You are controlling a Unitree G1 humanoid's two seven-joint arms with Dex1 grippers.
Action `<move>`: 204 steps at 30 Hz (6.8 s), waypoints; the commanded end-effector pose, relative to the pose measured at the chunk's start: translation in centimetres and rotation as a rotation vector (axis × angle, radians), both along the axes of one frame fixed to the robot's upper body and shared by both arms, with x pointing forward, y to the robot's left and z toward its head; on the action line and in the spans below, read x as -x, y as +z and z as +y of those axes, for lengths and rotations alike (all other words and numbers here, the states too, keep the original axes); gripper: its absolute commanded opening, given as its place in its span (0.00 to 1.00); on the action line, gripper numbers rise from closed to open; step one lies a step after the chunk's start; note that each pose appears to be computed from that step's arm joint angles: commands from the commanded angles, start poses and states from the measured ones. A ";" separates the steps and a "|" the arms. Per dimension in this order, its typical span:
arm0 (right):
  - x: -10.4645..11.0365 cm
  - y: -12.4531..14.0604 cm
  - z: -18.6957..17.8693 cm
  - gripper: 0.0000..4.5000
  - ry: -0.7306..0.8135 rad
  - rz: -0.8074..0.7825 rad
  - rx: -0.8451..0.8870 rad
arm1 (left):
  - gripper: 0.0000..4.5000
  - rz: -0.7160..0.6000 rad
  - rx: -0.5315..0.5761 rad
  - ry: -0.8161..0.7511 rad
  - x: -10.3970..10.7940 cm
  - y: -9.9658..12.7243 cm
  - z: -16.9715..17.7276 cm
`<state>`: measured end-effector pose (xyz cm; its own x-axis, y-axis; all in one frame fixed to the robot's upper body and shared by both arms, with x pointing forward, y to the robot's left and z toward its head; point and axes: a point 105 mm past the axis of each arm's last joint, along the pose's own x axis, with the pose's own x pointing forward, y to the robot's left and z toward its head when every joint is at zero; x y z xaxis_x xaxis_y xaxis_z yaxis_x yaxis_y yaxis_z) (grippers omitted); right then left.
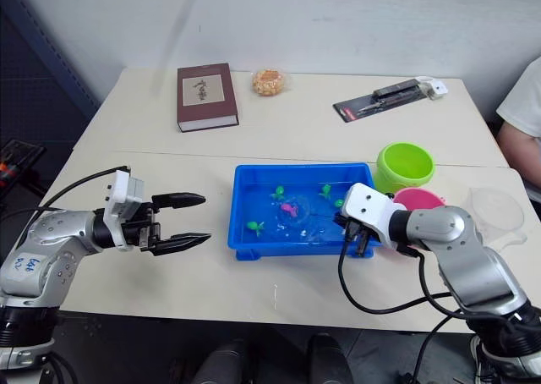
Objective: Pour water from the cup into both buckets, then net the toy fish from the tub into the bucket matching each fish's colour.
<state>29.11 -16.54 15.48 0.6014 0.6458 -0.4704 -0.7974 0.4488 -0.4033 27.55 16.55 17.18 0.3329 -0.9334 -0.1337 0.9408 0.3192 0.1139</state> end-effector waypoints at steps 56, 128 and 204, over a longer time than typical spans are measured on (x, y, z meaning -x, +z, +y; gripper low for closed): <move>11.3 0.8 -16.5 0.00 -0.393 -0.966 0.856 | 0.99 -0.084 0.137 -0.230 -2.7 1.8 -7.6; 0.7 -0.3 -1.1 0.00 -0.662 0.224 -0.125 | 0.99 -0.086 0.089 -0.078 -2.1 1.8 -4.3; 6.5 5.4 -8.3 0.00 -0.651 0.185 -0.593 | 0.99 -0.102 0.162 -0.133 -3.5 3.2 -5.2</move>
<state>22.71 -23.95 19.64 0.8532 0.3974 -0.3378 -0.3607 0.9174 0.1683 31.18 11.43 19.57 0.2222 -0.9743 0.0378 0.9657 0.2253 0.1291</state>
